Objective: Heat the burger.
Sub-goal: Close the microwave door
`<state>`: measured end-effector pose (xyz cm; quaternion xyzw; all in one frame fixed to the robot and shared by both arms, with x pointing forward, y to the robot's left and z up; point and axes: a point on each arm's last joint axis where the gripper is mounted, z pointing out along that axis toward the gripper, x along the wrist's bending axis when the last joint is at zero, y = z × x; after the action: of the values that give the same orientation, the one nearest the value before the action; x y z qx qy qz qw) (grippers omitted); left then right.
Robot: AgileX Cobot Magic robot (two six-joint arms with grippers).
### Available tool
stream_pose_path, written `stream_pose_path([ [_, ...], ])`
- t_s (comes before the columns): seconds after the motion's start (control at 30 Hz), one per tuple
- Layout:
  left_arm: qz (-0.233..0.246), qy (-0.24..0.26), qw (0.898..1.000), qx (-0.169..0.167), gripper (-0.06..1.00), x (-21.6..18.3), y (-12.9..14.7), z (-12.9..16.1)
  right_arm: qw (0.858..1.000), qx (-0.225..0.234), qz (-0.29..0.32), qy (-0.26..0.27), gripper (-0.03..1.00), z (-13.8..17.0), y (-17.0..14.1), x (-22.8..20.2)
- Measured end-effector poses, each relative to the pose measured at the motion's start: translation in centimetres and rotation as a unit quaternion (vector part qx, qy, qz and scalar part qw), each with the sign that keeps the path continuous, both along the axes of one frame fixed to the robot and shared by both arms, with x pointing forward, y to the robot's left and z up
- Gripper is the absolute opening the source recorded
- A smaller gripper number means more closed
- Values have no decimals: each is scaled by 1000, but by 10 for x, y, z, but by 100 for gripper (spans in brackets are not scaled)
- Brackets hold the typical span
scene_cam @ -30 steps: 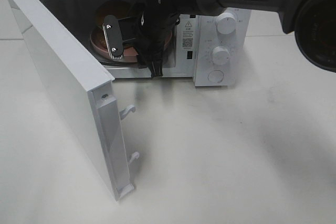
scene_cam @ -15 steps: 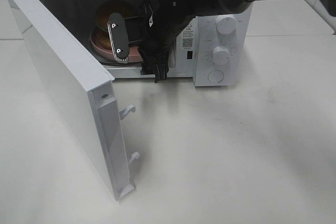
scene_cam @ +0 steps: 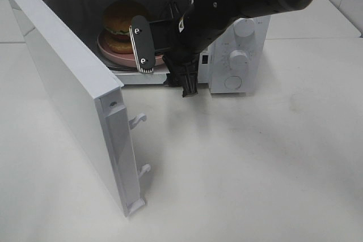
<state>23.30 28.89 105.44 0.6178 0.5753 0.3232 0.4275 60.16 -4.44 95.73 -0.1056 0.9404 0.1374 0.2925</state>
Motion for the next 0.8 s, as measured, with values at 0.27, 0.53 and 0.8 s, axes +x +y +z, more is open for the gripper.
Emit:
stream_pose_path([
  [0.27, 0, 0, 1000, 0, 97, 0, 0, 0, 1000, -2, -7, 5, 77, 4, -23, -22],
  [0.53, 0, 0, 1000, 0, 97, 0, 0, 0, 999, 10, -29, 18, 77, 12, -43, -50],
  [0.8, 0, 0, 1000, 0, 97, 0, 0, 0, 995, 43, -82, 42, 77, 19, -61, -75],
])
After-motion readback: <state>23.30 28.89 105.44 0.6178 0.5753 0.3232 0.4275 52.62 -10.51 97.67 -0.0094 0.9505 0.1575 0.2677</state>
